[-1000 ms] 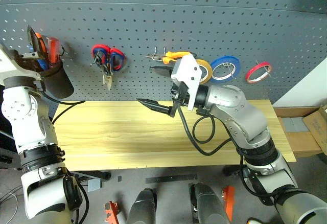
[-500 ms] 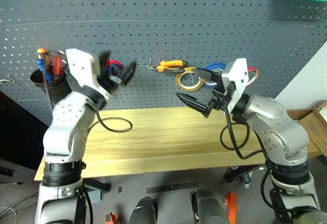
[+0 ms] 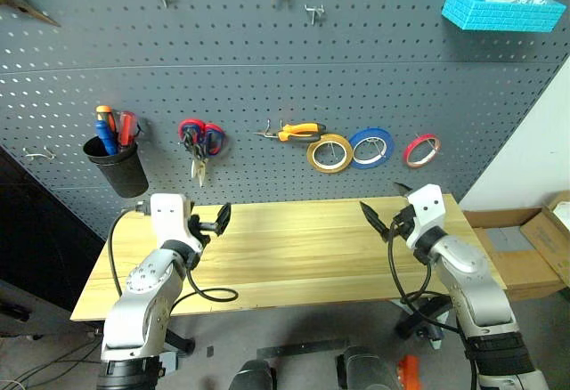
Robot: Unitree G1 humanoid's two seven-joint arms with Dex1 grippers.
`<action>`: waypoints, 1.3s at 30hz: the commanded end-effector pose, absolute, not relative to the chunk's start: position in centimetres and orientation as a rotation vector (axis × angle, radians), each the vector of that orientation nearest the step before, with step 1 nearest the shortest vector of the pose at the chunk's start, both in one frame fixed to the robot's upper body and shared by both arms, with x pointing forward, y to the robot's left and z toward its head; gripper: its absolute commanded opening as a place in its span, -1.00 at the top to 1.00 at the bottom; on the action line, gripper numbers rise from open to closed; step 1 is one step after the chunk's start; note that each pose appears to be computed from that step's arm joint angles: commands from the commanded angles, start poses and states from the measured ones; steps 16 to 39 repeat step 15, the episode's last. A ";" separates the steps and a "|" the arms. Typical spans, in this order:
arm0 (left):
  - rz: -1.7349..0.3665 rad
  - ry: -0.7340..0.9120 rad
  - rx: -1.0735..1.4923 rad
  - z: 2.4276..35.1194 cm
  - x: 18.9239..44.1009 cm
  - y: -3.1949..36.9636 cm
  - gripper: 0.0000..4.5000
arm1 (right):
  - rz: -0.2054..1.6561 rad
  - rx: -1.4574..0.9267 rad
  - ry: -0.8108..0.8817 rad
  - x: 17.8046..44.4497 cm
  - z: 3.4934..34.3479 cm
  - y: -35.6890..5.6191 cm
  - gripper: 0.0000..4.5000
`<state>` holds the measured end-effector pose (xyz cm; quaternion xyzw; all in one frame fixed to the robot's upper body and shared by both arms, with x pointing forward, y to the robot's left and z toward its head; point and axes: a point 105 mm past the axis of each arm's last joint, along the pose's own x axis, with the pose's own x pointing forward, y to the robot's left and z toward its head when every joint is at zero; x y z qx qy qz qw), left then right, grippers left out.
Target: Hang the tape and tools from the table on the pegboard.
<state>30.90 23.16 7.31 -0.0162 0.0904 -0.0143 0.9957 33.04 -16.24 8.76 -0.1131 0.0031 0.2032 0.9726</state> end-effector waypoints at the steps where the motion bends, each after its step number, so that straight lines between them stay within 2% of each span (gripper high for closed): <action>1: 0.146 0.206 -0.021 5.5 29.7 26.5 -0.93 | 0.288 -0.231 0.023 33.5 7.2 -19.1 -1.00; 9: 0.253 0.255 0.033 3.0 28.3 28.9 -0.93 | 0.185 -0.200 0.088 33.7 4.7 -21.9 -1.00; 39: 0.257 0.218 0.069 3.3 28.4 28.9 -0.93 | 0.172 -0.189 0.082 33.8 4.6 -22.0 -1.00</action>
